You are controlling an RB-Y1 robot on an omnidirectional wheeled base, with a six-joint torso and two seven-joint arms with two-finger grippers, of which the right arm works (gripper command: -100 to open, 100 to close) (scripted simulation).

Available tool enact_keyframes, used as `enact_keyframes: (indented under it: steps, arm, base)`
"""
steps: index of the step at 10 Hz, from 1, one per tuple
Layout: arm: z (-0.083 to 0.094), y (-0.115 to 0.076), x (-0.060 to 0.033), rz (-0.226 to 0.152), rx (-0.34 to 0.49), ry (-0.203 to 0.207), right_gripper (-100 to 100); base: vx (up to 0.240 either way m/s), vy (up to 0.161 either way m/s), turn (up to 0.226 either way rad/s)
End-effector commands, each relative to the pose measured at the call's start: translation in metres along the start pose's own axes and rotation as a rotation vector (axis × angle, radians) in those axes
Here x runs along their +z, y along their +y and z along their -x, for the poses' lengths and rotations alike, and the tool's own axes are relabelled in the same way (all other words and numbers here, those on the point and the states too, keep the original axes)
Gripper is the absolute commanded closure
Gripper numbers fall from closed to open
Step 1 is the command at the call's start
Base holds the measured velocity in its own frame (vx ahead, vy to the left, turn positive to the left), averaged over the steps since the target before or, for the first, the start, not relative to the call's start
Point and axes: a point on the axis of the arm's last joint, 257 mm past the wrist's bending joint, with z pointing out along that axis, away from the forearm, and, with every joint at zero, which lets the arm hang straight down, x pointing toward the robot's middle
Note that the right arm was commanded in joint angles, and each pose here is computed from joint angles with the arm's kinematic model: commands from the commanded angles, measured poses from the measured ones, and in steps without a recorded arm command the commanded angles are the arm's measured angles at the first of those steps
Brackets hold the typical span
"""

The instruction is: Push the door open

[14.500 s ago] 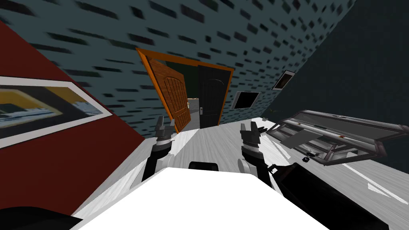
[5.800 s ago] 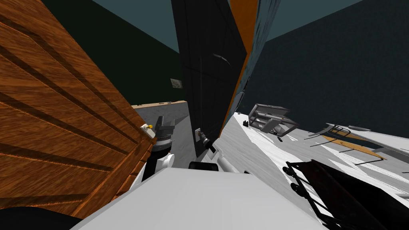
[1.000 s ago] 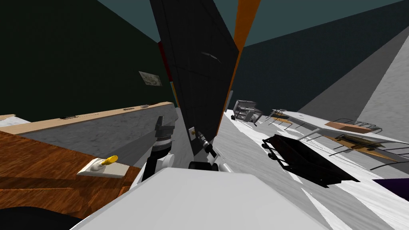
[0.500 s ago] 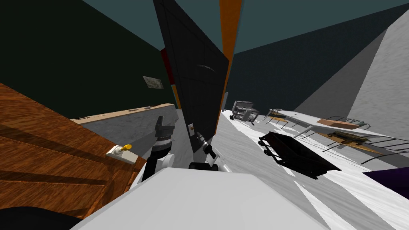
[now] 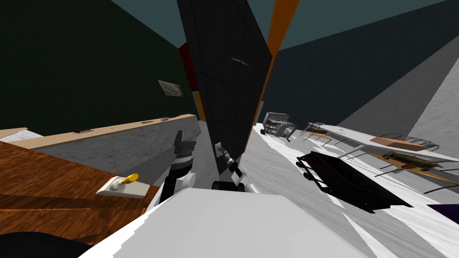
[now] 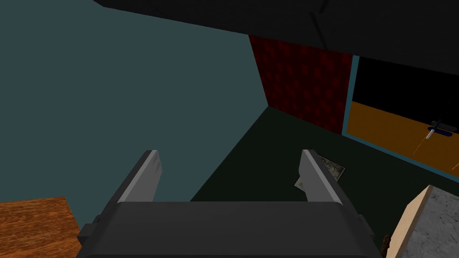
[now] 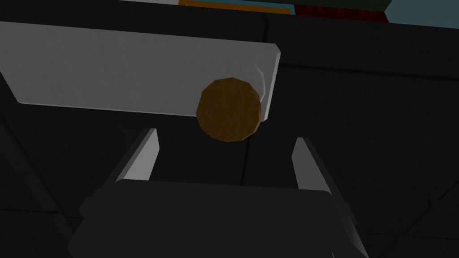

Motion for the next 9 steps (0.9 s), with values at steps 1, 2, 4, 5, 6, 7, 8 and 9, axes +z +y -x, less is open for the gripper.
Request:
enact_keyframes:
  steps: [1,2,4,5,6,7,8,9]
  arm:
    - [0.0010,0.0012,0.0020,0.004,0.001,-0.005,-100]
    - [0.0011,0.0021,0.0034,0.007,0.003,-0.007,-100]
    - [0.0010,0.0015,0.0025,0.005,0.002,-0.005,100]
    - [0.0010,0.0015,0.0025,0.005,0.002,-0.005,100]
    - [0.0010,0.0015,0.0025,0.005,0.002,-0.005,100]
    - [0.0010,0.0015,0.0025,0.005,0.002,-0.005,100]
    - [0.0010,0.0015,0.0025,0.005,0.002,-0.005,100]
    - [0.0010,0.0015,0.0025,0.005,0.002,-0.005,100]
  base:
    - [0.137,0.134,0.021]
    - [0.147,0.139,0.031]
    - [0.028,0.029,-0.002]
    - [-0.022,-0.025,0.009]
    - [-0.019,-0.021,0.004]
    - [-0.013,-0.013,-0.004]
    - [-0.008,-0.006,-0.005]
    - [0.000,0.000,0.000]
